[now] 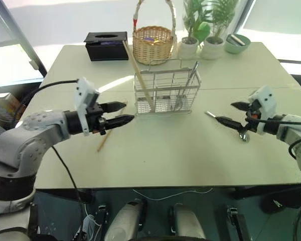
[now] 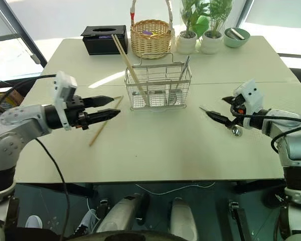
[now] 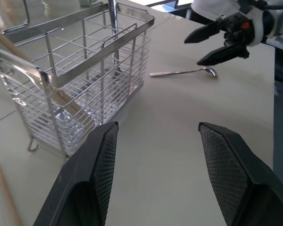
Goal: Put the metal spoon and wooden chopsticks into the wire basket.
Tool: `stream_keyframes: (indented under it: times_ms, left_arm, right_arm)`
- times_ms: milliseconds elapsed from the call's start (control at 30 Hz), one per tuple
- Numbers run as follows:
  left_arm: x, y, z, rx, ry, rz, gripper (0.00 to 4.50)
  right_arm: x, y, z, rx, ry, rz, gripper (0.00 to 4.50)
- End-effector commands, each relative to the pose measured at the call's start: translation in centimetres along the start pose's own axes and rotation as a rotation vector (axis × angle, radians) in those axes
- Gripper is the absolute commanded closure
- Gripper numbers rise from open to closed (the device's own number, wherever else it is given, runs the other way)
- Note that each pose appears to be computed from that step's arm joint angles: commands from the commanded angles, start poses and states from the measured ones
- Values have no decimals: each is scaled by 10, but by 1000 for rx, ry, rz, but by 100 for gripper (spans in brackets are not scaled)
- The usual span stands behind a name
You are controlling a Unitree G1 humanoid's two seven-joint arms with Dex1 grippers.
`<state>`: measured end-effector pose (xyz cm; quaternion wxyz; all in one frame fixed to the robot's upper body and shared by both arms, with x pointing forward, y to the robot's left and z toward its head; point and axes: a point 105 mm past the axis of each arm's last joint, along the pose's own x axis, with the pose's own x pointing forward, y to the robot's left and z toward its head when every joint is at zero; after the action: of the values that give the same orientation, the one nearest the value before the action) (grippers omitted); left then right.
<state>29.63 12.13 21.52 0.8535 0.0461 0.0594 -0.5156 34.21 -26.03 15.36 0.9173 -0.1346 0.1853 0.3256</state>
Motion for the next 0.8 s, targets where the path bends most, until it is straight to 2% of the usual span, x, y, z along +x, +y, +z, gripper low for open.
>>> stream_keyframes:
  times_ms: [33, 233, 467, 633, 733, 800]
  left_arm:
    - [7, -4, 10, 50, -16, -57, 165]
    - [10, -15, 27, 105, -18, -158, 165]
    - [10, -17, 30, 152, 2, -175, 165]
    - [9, -15, 20, 161, 43, -178, 165]
    - [9, -13, 19, 170, 45, -175, 165]
    - [10, -12, 20, 174, 39, -174, 161]
  right_arm:
    - [-4, -18, 2, -3, 24, 10, 0]
    - [-3, -60, -6, 17, 78, -117, 0]
    - [-7, -49, -36, 77, 178, 10, 0]
    - [-3, -48, -34, 87, 135, -3, 0]
    - [-1, -42, -44, 69, 170, 15, 0]
    - [0, -40, -52, 85, 192, 12, 51]
